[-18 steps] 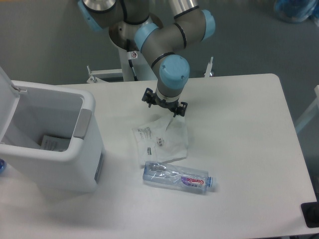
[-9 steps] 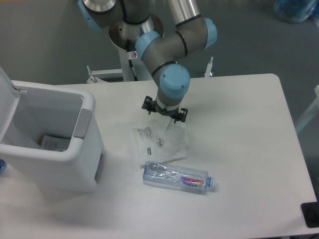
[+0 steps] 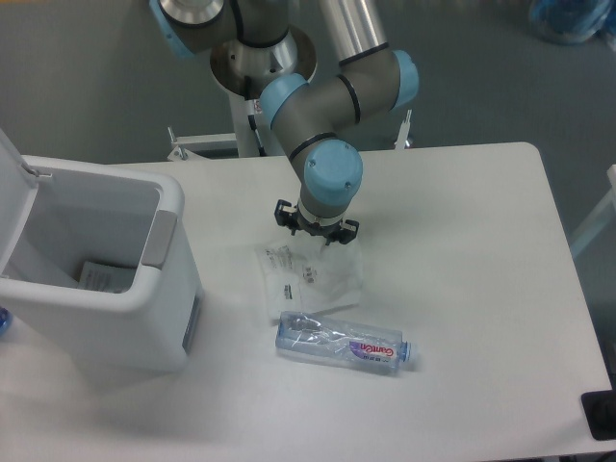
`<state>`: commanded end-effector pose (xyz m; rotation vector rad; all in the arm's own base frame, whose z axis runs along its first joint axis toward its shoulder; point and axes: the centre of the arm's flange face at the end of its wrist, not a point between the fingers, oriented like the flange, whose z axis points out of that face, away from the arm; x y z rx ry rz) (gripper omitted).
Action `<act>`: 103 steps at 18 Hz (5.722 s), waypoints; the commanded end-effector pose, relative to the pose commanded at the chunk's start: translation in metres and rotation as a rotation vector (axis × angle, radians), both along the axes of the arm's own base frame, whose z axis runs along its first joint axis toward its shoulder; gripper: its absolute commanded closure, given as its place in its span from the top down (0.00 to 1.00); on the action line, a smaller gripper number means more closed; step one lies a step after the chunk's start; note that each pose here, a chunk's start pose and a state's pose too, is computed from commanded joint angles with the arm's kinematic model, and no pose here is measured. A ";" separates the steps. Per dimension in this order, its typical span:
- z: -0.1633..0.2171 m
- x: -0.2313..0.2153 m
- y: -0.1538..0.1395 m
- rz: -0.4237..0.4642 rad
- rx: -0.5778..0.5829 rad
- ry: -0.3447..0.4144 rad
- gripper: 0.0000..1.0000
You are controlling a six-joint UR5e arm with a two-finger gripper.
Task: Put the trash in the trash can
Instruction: 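Lower the gripper onto the wrapper and close on it, then lift the wrapper and carry it toward the white bin, then lower the wrapper into the bin and open the gripper, then move the gripper over the clear water bottle and lower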
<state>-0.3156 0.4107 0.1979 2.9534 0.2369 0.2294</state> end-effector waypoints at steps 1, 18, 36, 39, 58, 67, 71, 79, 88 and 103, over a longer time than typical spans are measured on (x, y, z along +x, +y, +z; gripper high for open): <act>0.001 0.001 0.000 -0.003 0.001 0.001 0.46; 0.035 0.001 -0.001 0.029 0.012 0.023 0.00; 0.168 -0.050 0.006 0.089 0.144 0.079 0.00; 0.198 -0.057 0.014 0.100 0.211 0.101 0.00; 0.403 -0.008 0.009 0.137 0.744 0.160 0.00; 0.418 0.082 0.019 0.038 0.813 0.096 0.00; 0.400 0.116 0.043 -0.046 0.814 0.063 0.00; 0.360 0.149 0.069 -0.134 0.814 0.030 0.00; 0.335 0.134 0.094 -0.150 0.816 0.033 0.69; 0.333 -0.005 0.060 0.038 0.824 0.182 1.00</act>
